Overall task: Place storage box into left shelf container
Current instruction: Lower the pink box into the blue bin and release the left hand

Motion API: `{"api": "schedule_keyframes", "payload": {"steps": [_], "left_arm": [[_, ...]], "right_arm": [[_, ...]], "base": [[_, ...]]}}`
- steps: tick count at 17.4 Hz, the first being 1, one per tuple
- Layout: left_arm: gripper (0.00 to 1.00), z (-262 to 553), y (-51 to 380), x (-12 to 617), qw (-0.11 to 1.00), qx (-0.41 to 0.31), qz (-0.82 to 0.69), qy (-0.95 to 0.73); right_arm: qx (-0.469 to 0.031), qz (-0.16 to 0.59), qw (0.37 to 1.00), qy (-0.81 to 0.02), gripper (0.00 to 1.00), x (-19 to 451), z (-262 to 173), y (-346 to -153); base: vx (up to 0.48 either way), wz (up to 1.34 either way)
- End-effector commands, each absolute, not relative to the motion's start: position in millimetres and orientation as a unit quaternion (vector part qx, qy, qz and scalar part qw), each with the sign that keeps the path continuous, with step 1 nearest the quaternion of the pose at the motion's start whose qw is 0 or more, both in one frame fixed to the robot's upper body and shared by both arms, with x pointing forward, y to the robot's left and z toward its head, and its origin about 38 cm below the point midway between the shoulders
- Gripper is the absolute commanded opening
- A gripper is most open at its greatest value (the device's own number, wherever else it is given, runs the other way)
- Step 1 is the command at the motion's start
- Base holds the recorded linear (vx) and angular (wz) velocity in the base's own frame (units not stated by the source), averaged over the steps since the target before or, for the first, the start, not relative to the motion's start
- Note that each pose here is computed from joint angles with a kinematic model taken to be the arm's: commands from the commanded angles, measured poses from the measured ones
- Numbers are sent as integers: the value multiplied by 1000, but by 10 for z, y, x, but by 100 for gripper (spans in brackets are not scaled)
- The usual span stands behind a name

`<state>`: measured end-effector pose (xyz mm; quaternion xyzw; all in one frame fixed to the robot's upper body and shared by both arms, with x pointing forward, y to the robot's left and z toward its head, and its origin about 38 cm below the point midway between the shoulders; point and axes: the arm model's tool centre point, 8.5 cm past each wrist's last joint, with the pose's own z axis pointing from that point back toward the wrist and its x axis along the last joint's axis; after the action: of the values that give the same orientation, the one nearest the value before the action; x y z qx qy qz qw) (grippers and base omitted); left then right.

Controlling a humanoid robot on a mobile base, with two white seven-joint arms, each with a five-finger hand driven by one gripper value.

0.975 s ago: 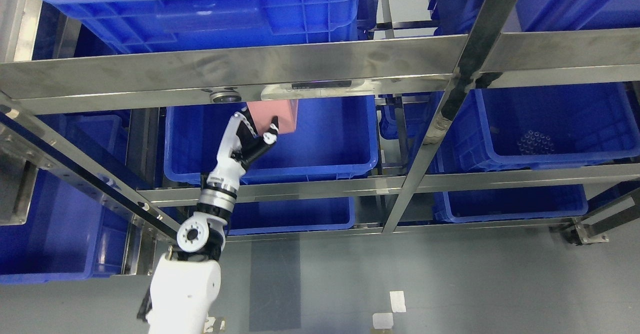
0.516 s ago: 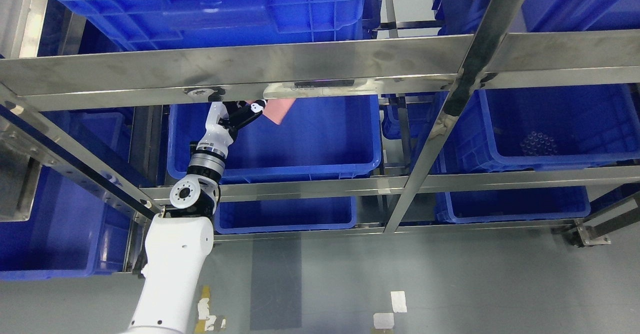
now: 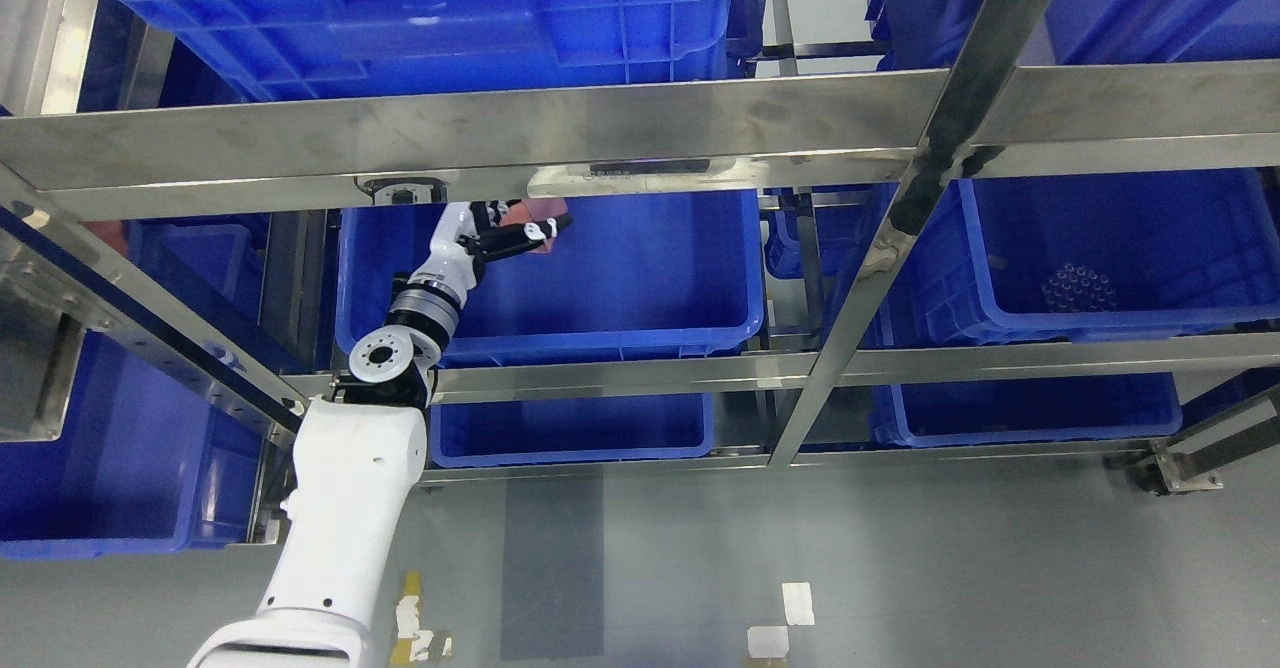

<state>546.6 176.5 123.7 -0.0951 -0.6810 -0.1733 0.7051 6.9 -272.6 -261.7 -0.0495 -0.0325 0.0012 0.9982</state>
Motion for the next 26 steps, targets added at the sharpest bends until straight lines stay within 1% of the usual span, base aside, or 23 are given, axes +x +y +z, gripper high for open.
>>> {"api": "schedule_keyframes", "payload": {"steps": [1,5,8,9,11,14,16,19,23,26], "left_arm": [[99,1398,1589,5540,710,-91,-297,-631],[99,1336,1465,5501,704,-67,-366,-605],[99,1449,1418,5496,690,-74,-376,-614],[99,1579,1454,5512,679,-70,-363,-635],[99,1860,1795,5546,665,-60,-284,-688],[100,2051,1919,5470,635,-57,-150,-756],[100,2065,1949,5295,617,-45,-120,-777],[100,1982,1889,4800,579,-40,-105,-807],[100,1605,1800,4172,538,-39,-64,-840],[100,1642,1879,3866,489,-31,-22,-871]], "right_arm": [[-58,0,997,-44,100,168,-2606,-2839],[-58,0,997,-44,100,168,-2606,-2839],[-59,0,997,-44,100,168,-2606,-2841],[-59,0,997,-44,100,168,-2606,-2841],[-59,0,997,-44,100,168,-2606,-2841],[-58,0,997,-44,100,168,-2606,-2839],[-59,0,997,-44,100,168,-2606,-2841],[-59,0,997,-44,100,168,-2606,-2841],[-59,0,997,-44,100,168,-2606,-2841],[-59,0,997,-44,100,168,-2606,-2841]], "base": [[0,0],[0,0],[0,0],[0,0],[0,0],[0,0],[0,0],[0,0],[0,0],[0,0]]}}
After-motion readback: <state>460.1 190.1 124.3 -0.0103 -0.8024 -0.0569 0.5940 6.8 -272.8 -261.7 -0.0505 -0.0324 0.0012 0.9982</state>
